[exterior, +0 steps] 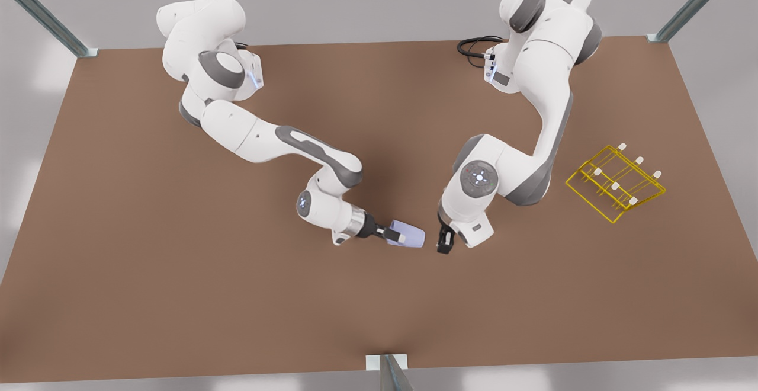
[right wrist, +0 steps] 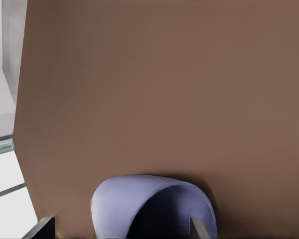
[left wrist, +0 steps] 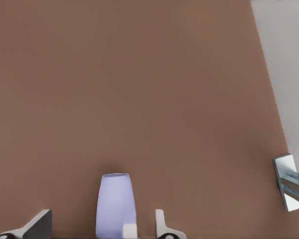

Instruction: Place the cup on the cup holder

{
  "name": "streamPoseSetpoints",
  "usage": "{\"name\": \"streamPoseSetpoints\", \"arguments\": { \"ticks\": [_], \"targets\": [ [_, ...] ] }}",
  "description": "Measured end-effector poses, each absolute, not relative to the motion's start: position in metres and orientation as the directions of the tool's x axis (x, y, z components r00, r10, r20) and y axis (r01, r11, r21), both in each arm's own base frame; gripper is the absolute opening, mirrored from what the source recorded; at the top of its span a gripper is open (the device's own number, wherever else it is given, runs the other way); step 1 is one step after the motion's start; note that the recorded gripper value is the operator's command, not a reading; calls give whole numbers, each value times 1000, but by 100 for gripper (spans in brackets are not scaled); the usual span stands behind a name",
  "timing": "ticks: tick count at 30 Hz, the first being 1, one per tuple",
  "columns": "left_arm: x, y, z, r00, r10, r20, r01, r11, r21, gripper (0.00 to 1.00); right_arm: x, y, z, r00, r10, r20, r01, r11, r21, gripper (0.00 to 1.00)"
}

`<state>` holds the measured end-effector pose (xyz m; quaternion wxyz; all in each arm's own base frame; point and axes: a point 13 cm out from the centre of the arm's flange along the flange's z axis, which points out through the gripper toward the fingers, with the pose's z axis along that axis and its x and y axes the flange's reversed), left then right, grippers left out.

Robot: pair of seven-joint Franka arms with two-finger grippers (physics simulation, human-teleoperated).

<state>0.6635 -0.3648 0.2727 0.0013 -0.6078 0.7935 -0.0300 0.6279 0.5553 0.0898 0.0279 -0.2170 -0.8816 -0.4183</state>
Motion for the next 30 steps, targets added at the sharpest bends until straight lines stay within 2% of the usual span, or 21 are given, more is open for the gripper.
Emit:
{"name": "streamPoseSetpoints", "arguments": {
  "ticks": [5,9,11,12,15,16,17,19,21,23,26,30],
  "targets": [
    [663,-397,260,-198,-978,63,-977,193,-87,100,627,475,122,-895,365,255,427,543,723,100],
    [660,-414,248,-165,-983,79,-983,157,-93,100,692,307,170,-893,433,123,397,630,668,100],
    [657,-421,237,-156,-984,84,-985,148,-90,100,725,201,200,-898,440,1,367,748,553,100],
    [652,-427,227,-160,-984,81,-985,153,-82,100,726,149,203,-902,430,-45,367,816,448,100],
    [637,-445,199,-188,-981,50,-980,184,-69,100,703,2,194,-918,388,-86,383,921,71,100],
    [633,-449,192,-198,-979,37,-978,195,-71,100,692,-48,206,-912,397,-103,405,911,-78,100],
    [631,-453,188,-207,-978,28,-976,205,-73,100,676,-96,256,-880,452,-148,473,861,-188,100],
    [625,-459,179,-223,-975,11,-972,222,-73,100,638,-132,392,-795,571,-205,598,795,-102,100],
    [624,-458,168,-231,-973,-5,-971,230,-71,100,614,-102,449,-812,559,-167,569,822,-11,100],
    [625,-455,160,-231,-973,-16,-970,232,-66,100,606,-74,464,-854,507,-116,509,861,17,100],
    [640,-436,156,-213,-977,-23,-974,214,-72,100,602,-39,446,-909,416,-22,416,909,-10,100],
    [643,-433,139,-227,-973,-28,-971,228,-71,100,572,-92,443,-892,445,77,443,896,-37,100]
  ]
}}
